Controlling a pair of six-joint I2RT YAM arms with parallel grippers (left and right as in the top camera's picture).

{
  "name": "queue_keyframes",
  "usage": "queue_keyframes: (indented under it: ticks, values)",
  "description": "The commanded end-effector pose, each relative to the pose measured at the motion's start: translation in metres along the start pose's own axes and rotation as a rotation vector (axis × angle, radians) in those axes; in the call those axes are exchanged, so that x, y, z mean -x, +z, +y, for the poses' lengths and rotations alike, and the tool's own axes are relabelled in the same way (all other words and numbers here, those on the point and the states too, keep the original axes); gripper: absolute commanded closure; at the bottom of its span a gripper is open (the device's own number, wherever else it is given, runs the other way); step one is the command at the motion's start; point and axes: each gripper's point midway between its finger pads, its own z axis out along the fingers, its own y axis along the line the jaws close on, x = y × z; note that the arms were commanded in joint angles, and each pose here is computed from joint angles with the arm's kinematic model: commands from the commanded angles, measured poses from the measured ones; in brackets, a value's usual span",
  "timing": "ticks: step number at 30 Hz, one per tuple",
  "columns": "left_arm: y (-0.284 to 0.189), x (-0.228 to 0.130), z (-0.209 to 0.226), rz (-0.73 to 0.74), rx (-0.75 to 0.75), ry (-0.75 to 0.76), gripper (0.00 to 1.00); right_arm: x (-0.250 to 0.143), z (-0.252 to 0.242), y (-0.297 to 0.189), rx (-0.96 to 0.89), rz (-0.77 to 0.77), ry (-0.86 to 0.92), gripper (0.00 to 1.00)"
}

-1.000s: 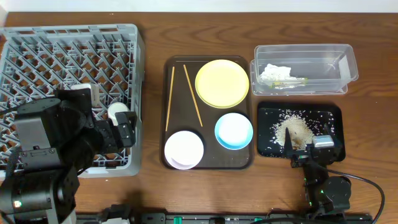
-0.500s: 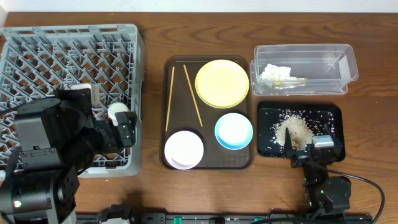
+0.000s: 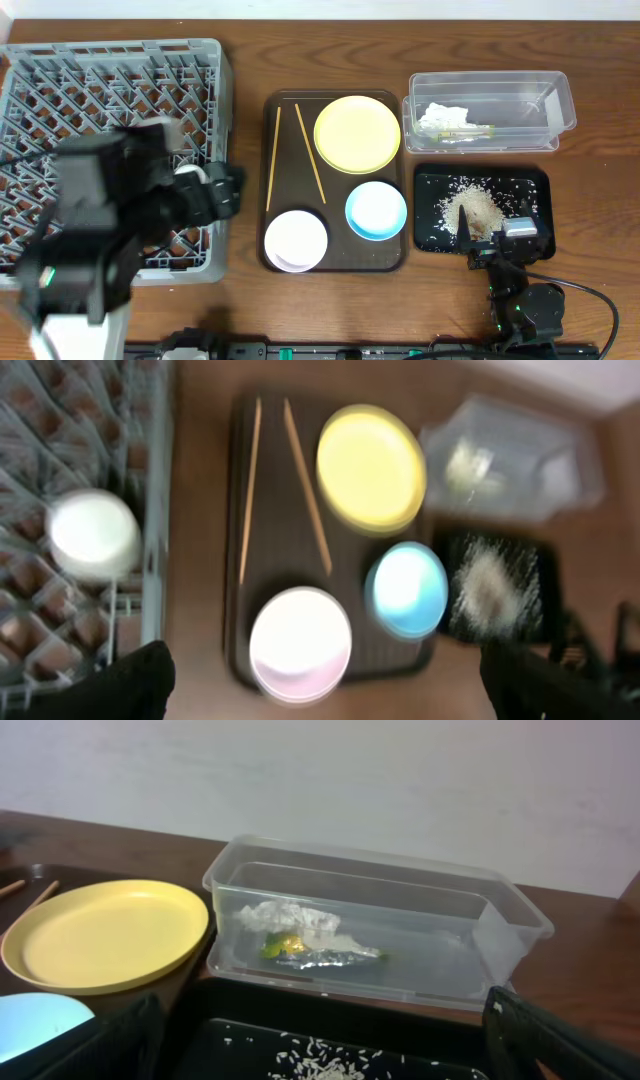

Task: Sort waste into correct bins and load items into the dishwasher
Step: 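Move the left gripper to the chopsticks on the brown tray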

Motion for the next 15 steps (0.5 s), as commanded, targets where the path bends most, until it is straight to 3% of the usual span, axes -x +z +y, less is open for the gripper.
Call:
queue_keyframes:
  ticks: [1,4,9,12,15]
  values:
    - [0.033,-0.003,0.006,0.111,0.071,0.008,0.02,-0.001,-0.002,0.000,-0.010,-0.001,-0.006,0.01]
    - [0.058,0.002,0.000,0.158,0.048,0.018,0.01,-0.001,-0.002,0.000,-0.010,-0.001,-0.006,0.01]
    - [0.112,0.014,-0.003,0.198,0.081,0.071,0.10,-0.001,-0.002,0.000,-0.010,-0.001,-0.006,0.01]
    - [0.152,0.010,0.010,0.240,0.219,0.129,0.22,-0.001,-0.002,0.000,-0.010,-0.001,-0.006,0.01]
    - [0.189,0.000,0.014,0.301,0.262,0.128,0.37,-0.001,-0.002,0.000,-0.010,-0.001,-0.006,0.01]
